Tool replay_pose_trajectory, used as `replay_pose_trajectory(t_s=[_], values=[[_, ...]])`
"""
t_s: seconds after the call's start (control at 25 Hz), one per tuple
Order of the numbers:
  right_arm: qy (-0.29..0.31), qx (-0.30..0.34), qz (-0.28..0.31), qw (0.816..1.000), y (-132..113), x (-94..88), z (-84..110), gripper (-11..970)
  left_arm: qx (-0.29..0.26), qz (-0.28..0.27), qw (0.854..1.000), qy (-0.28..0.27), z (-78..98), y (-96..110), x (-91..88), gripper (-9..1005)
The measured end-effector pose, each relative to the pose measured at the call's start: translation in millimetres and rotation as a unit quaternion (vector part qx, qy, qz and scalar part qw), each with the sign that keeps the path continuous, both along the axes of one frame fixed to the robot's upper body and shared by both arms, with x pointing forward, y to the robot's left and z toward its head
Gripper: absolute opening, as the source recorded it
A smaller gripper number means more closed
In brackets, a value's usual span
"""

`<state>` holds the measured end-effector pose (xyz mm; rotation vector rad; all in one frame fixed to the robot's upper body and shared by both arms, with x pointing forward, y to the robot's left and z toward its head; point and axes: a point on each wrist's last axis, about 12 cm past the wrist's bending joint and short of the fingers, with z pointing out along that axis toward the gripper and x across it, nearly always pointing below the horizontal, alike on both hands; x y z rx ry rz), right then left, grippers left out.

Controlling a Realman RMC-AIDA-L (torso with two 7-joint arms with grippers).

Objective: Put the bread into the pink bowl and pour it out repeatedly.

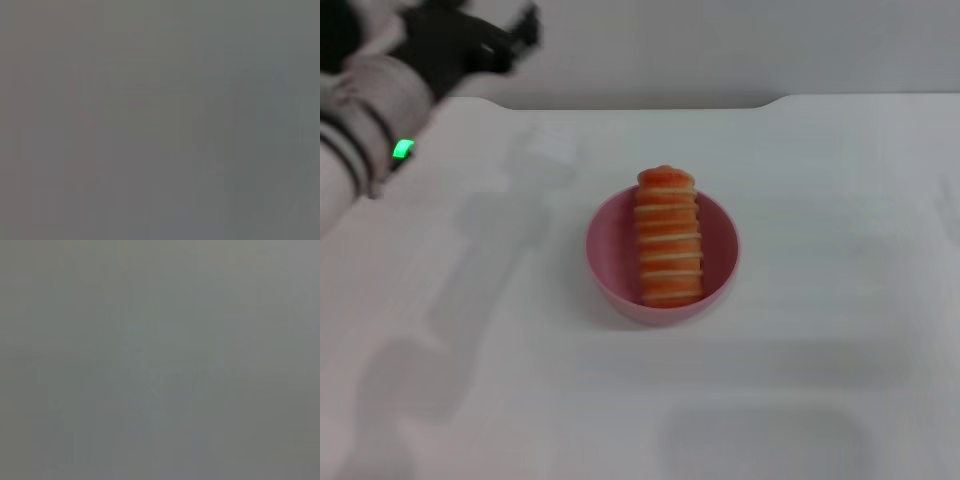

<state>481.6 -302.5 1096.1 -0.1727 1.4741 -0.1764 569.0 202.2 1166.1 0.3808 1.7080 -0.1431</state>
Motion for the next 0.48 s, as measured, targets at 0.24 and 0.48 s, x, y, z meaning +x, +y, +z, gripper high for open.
replay_pose_trajectory(t_s=[0.24,0.48], values=[[-0.012,0.013,-0.023,1.000,-11.3,-5.7,-9.5,701,-0.029,0.053,0.991,-0.123,-23.7,46.7,-6.6,815],[0.004,0.040,-0.045,0.998,-20.1,-5.7,-23.3,700,-0.039,0.095,0.991,-0.087,-70.5,71.0,-4.7,862]])
